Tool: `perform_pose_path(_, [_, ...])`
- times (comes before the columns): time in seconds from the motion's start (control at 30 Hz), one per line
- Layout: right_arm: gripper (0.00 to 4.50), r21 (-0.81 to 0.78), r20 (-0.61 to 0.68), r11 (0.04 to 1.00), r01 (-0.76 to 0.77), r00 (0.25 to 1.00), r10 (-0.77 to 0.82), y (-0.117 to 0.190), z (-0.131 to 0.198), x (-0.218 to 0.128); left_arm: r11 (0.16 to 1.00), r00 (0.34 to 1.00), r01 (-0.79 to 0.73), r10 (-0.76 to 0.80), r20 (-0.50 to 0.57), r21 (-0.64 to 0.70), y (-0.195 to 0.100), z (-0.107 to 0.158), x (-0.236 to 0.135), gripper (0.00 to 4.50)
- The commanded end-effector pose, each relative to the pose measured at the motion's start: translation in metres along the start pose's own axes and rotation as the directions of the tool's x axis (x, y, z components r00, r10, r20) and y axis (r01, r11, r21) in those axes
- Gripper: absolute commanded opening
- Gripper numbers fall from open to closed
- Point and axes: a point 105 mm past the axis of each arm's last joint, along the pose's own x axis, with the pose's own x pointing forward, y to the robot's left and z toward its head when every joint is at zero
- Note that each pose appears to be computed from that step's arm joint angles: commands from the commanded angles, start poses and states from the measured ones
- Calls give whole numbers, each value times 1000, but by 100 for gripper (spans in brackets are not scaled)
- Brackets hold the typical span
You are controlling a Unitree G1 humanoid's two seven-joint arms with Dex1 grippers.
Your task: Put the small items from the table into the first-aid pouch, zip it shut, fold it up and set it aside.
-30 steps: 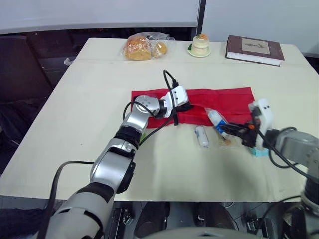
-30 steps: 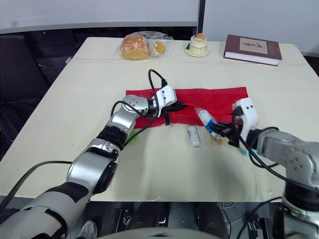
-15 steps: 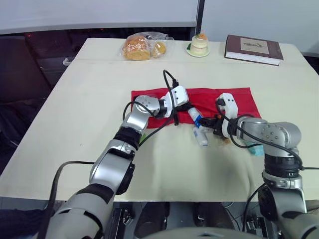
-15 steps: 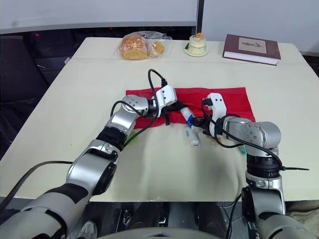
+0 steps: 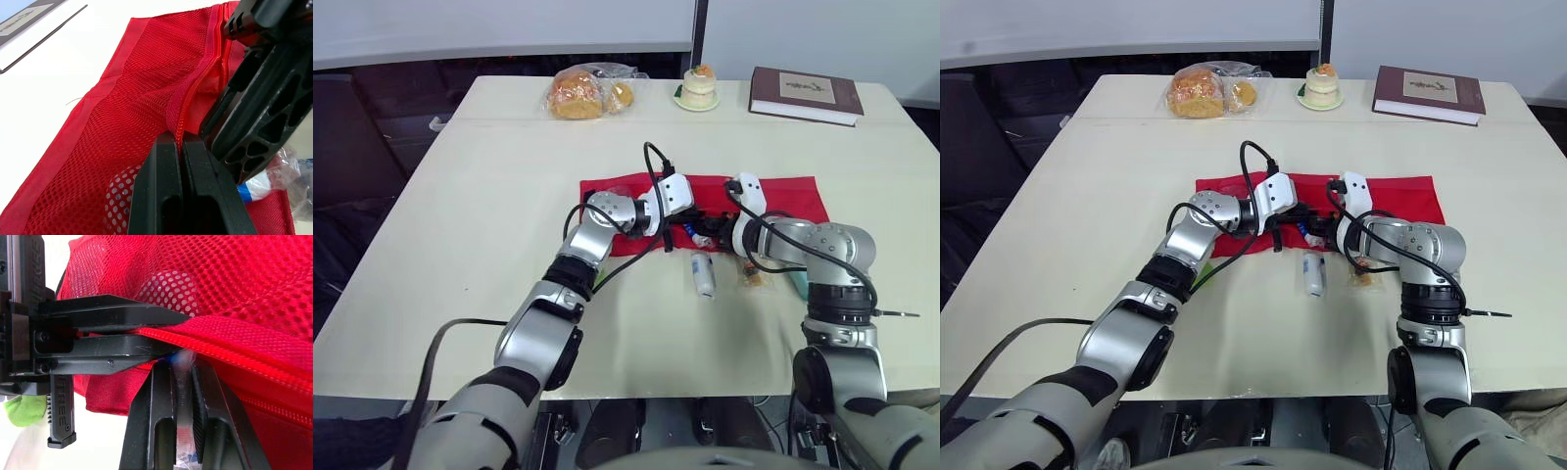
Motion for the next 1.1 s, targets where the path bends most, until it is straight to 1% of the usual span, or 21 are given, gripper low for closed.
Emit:
perform_pose_path(0.03, [1,8,92,998,-67,994,66,21,23,-2,999,999,12,-14,38,42,-1,14,2,0])
perform_pose_path(0.23, [1,35,204,997,-75,977,66,28,36,3,999,998,27,-29,52,36,-9,16,6,0])
perform_pose_path(0.3, [1,-3,200,999,-51,978,51,25,32,4,1000,999,15,-17,52,27,-6,16,6,0])
perform_pose_path(0.37, [1,-97,156,995,-37,986,52,24,22,2,1000,999,2,-3,45,20,-3,14,5,0])
perform_pose_path(0.4, [90,-137,130,990,-36,990,54,23,17,-1,1000,999,-4,4,40,18,-1,13,4,0])
perform_pose_path(0.5, [90,-240,92,970,-26,995,50,19,9,-9,1000,999,-15,15,32,14,2,10,2,0])
perform_pose_path(0.77, [90,-408,67,912,-48,994,82,18,7,-34,1000,999,-24,24,22,8,5,6,3,0])
perform_pose_path(0.97, [90,-453,103,891,-24,992,79,14,13,-48,1000,1000,-22,21,23,7,4,6,4,0])
perform_pose_path(1.1, [90,-471,101,882,-15,992,71,10,12,-54,1000,999,-20,19,25,8,4,6,5,0])
